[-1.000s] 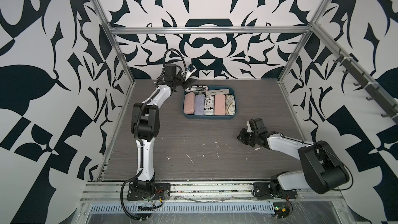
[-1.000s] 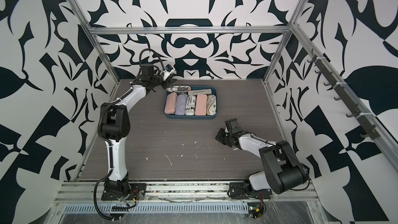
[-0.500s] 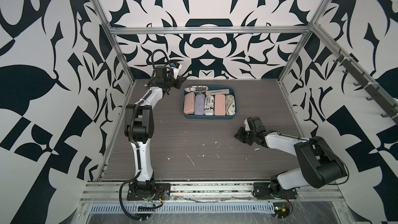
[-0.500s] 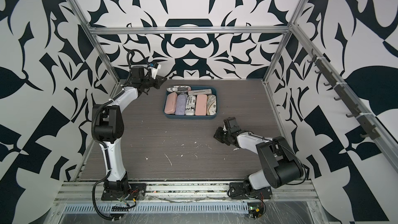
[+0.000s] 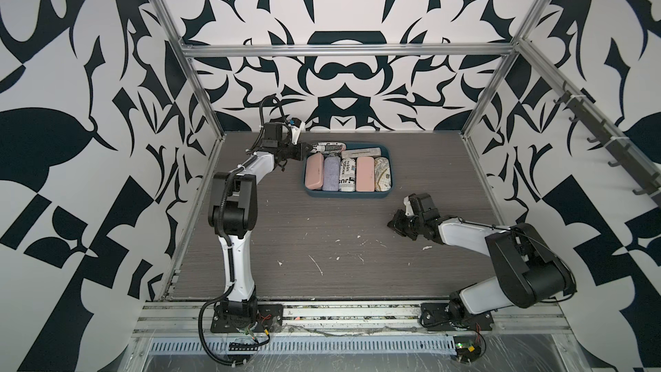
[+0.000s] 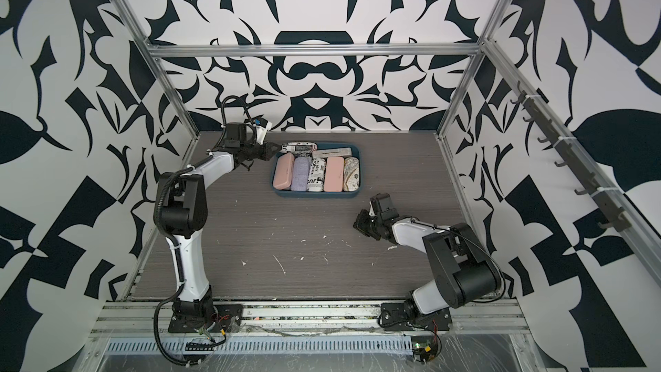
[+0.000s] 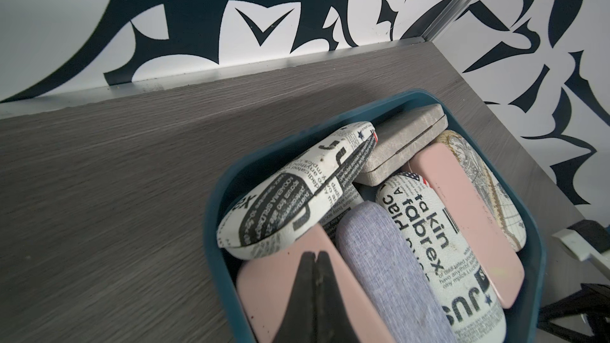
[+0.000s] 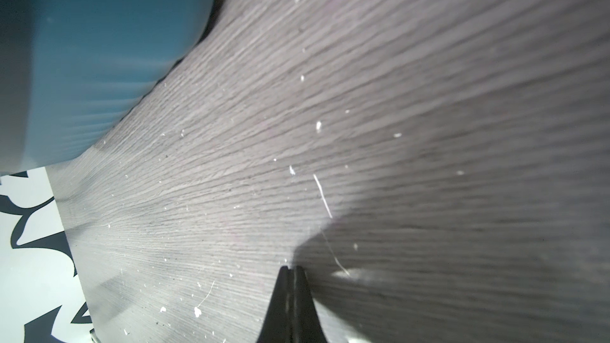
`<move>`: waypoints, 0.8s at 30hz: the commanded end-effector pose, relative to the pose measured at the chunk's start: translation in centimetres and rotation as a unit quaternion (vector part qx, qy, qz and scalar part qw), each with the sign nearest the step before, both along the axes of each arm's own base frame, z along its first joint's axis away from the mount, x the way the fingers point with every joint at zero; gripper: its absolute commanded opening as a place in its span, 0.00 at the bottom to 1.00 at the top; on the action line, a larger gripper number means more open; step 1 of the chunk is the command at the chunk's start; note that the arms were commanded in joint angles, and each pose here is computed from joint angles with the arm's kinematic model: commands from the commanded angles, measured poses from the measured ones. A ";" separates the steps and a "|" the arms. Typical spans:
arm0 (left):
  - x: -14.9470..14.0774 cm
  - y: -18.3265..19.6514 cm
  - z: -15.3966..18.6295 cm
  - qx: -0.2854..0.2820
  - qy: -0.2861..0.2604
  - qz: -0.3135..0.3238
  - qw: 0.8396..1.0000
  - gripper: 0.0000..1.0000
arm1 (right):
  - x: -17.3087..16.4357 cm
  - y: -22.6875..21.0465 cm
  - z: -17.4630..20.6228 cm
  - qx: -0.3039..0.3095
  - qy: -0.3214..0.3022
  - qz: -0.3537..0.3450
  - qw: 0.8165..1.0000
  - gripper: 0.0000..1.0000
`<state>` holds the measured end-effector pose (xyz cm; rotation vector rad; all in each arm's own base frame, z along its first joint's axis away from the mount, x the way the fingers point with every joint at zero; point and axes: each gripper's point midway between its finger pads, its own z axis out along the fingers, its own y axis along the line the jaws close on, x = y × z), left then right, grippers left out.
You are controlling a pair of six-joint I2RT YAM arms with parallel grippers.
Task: Put the glasses cases into the storage boxes
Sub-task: Adjust the glasses case in the storage box.
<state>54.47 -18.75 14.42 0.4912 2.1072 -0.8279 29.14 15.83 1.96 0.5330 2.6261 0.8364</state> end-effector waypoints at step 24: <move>2.4 0.8 -2.0 0.011 0.018 0.048 0.999 0.00 | 2.0 1.6 10.5 0.028 -0.148 0.042 0.988 0.00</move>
